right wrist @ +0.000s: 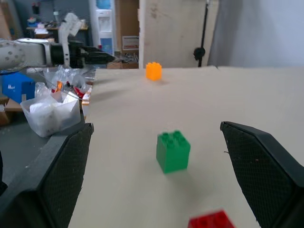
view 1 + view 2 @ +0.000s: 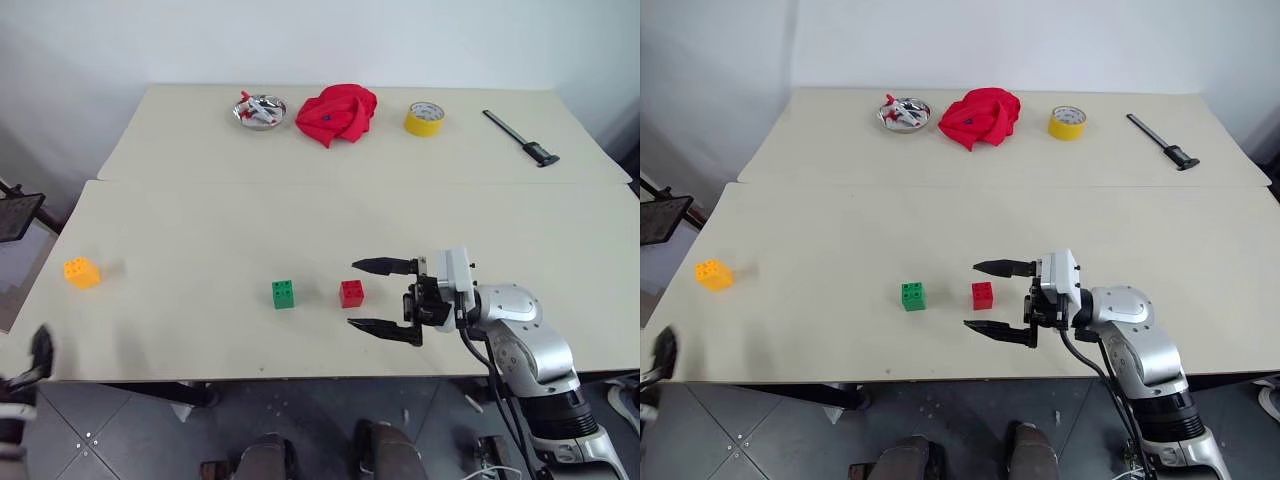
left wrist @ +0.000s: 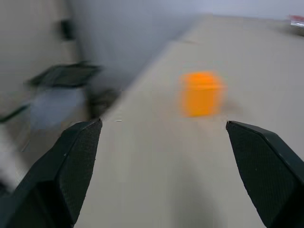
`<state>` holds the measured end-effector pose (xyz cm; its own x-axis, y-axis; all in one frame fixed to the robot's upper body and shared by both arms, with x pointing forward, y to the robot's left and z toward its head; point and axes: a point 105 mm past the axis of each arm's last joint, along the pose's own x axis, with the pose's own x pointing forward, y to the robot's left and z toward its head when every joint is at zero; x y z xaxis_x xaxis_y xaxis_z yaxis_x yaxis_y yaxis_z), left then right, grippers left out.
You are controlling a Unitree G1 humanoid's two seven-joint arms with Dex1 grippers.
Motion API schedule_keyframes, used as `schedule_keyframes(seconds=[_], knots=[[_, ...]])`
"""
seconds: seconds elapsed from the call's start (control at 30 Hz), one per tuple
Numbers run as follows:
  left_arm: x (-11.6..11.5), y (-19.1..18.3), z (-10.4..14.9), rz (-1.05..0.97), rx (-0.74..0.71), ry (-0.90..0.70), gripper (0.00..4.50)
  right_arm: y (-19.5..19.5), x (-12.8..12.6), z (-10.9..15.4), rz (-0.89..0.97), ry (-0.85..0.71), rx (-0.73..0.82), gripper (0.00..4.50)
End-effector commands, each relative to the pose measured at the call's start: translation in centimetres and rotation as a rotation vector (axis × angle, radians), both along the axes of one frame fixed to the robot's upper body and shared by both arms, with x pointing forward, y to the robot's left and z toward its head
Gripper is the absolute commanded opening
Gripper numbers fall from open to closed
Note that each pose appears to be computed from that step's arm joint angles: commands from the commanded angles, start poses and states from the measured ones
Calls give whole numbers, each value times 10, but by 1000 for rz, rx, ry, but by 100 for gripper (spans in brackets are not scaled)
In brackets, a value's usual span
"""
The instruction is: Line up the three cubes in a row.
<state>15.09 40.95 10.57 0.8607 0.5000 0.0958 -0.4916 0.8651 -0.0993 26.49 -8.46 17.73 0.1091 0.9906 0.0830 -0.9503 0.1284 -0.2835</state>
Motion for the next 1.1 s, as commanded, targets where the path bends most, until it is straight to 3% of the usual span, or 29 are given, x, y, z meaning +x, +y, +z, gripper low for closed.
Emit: schedule_keyframes(seconds=[0.03, 0.17, 0.3, 0.4, 0.53, 0.83, 0.93, 1.1], knots=[[-14, 7, 0, 60, -3, -24, 445, -1, -1, 9, 2, -66, 17, 450], [5, -5, -2, 29, 44, 31, 445, -8, 6, 4, -49, -64, 7, 450], [60, -28, 19, -68, 48, 4, 445, -11, 6, 5, -64, -50, 34, 450], [79, -27, 22, -61, 78, 50, 445, -10, 5, 5, -59, -58, 35, 450], [117, -29, 27, -14, -13, 33, 445, -4, 3, 8, -54, -75, 53, 450], [147, -21, 26, -22, -1, 92, 445, -5, -1, 3, -91, -59, 53, 450], [151, -20, 31, -41, 12, 82, 382, -8, 1, 4, -114, -67, 56, 450], [148, -28, 40, -177, 31, 41, 228, -10, 1, 3, -135, -64, 59, 450]])
